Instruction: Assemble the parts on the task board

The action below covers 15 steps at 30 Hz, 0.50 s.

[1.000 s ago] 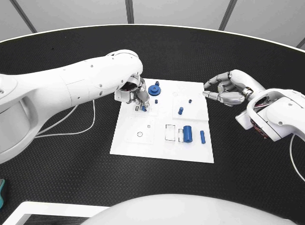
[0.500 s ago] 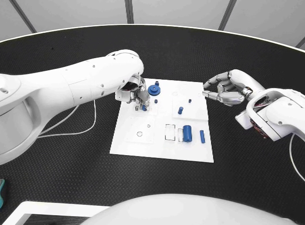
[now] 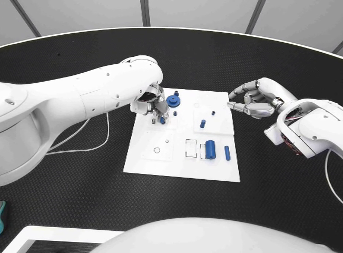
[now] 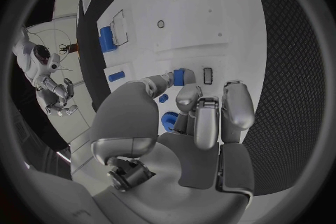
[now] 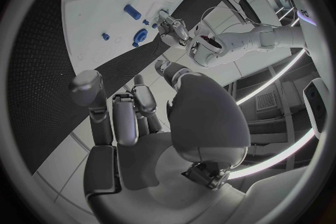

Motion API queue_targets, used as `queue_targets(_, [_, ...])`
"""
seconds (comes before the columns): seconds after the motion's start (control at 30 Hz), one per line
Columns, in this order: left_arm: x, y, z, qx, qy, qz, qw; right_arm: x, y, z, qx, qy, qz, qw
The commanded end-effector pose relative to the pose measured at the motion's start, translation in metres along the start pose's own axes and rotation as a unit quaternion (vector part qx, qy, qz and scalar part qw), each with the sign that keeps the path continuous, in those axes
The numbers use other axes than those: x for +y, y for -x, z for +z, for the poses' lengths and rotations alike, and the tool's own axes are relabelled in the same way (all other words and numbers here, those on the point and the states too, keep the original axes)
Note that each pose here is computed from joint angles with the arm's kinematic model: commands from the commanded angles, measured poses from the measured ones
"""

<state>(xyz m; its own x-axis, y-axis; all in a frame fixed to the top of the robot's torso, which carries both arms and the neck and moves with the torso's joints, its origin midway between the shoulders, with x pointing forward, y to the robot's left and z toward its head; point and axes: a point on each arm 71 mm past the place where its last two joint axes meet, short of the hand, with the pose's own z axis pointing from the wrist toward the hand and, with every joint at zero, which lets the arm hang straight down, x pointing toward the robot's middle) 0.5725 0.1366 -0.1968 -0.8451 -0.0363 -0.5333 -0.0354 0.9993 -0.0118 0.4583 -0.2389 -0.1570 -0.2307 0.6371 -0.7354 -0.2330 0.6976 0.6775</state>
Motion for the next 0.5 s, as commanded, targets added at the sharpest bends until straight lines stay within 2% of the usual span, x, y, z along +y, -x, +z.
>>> queue_targets(0.03, [0.0049,0.0004,0.0005,-0.002,0.034,-0.001,0.999,0.0000,-0.0001,0.0001,0.000,0.000,0.000,1.000])
queue_targets(0.5, [0.0070,0.0021,0.0026,-0.007,0.039,-0.008,0.999,0.0000,-0.0004,0.0005,0.002,0.000,0.000,1.000])
